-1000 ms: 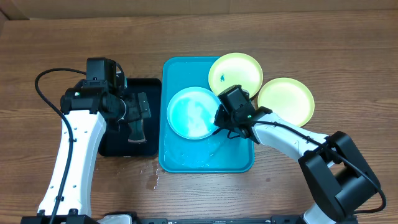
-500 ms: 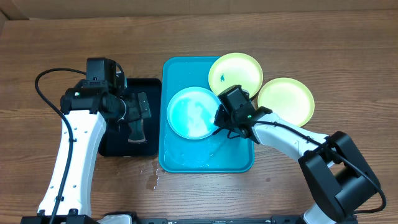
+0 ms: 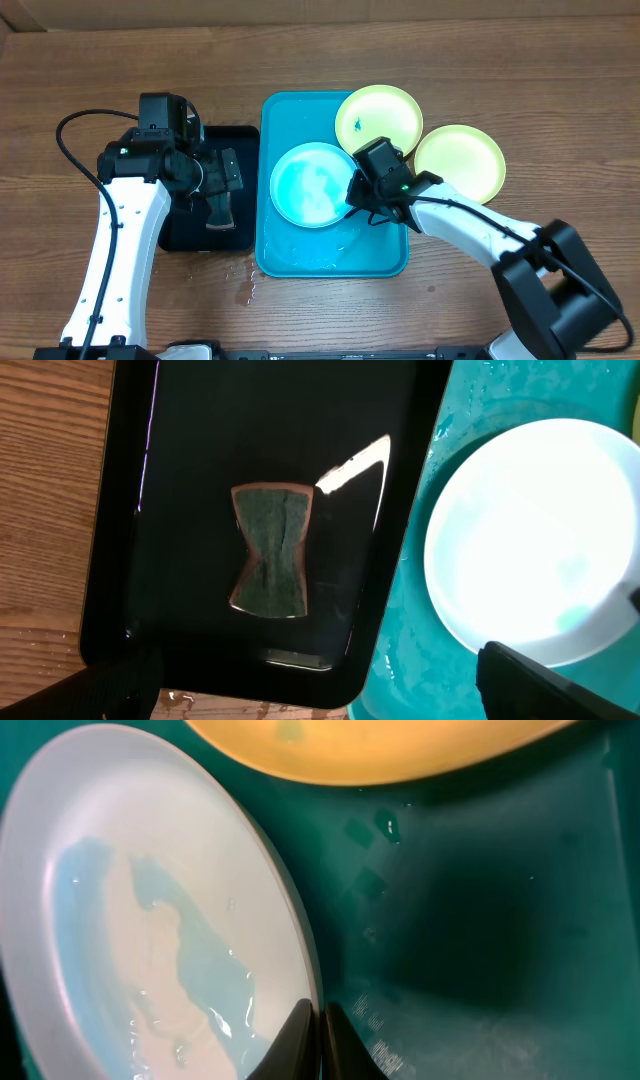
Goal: Clean dirty plates on tray and stack at the side
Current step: 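Lift the light-blue plate by its rim with the right gripper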
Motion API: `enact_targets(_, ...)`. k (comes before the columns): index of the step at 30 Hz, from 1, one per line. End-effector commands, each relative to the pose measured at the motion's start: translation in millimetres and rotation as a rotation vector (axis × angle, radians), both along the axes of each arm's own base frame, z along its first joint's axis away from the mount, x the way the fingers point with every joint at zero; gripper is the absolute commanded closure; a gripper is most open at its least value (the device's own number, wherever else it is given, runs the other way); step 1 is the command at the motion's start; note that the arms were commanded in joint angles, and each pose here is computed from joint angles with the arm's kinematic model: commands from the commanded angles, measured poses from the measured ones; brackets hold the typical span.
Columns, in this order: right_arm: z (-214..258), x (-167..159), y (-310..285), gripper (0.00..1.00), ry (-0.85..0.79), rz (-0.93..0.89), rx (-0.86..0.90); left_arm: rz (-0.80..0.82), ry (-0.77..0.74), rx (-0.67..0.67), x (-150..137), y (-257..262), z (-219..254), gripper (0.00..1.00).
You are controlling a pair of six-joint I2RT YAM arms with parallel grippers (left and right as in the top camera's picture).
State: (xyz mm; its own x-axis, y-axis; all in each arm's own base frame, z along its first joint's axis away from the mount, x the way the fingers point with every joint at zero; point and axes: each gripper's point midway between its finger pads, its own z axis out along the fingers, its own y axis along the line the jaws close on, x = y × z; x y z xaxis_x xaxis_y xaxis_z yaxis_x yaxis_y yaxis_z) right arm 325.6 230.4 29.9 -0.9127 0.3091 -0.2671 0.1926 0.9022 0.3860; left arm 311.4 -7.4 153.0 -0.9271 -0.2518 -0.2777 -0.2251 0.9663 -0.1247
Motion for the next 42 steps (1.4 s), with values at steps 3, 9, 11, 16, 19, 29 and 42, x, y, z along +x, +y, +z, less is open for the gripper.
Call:
enact_targets(3, 50.0, 5.1, 6.0, 0.96, -0.1, 0.009, 0.078, 0.007, -0.008, 0.01, 3.1, 2.3, 2.4, 0.0)
enact_targets(9, 88.3, 12.6, 10.6, 0.96, -0.127, 0.005, 0.099, 0.007, -0.008, 0.01, 3.1, 2.3, 2.4, 0.0)
enact_targets(11, 98.5, 14.6, 12.1, 0.96, -0.127, 0.006, 0.099, 0.007, -0.008, 0.01, 3.1, 2.3, 2.4, 0.0)
enact_targets(16, 121.4, 19.3, 15.0, 0.96, -0.135, 0.005, 0.104, 0.007, -0.008, 0.01, 3.1, 2.3, 2.4, 0.0)
enact_targets(19, 133.1, 23.1, 17.6, 0.96, -0.149, 0.002, 0.116, 0.007, -0.008, 0.01, 3.1, 2.3, 2.4, 0.0)
enact_targets(29, 141.2, 24.0, 30.5, 0.96, -0.183, -0.013, 0.125, 0.007, -0.008, 0.01, 3.1, 2.3, 2.4, 0.0)
enact_targets(42, 115.9, 25.2, 75.7, 0.96, -0.292, 0.023, 0.033, 0.007, -0.008, 0.01, 3.1, 2.3, 2.4, 0.0)
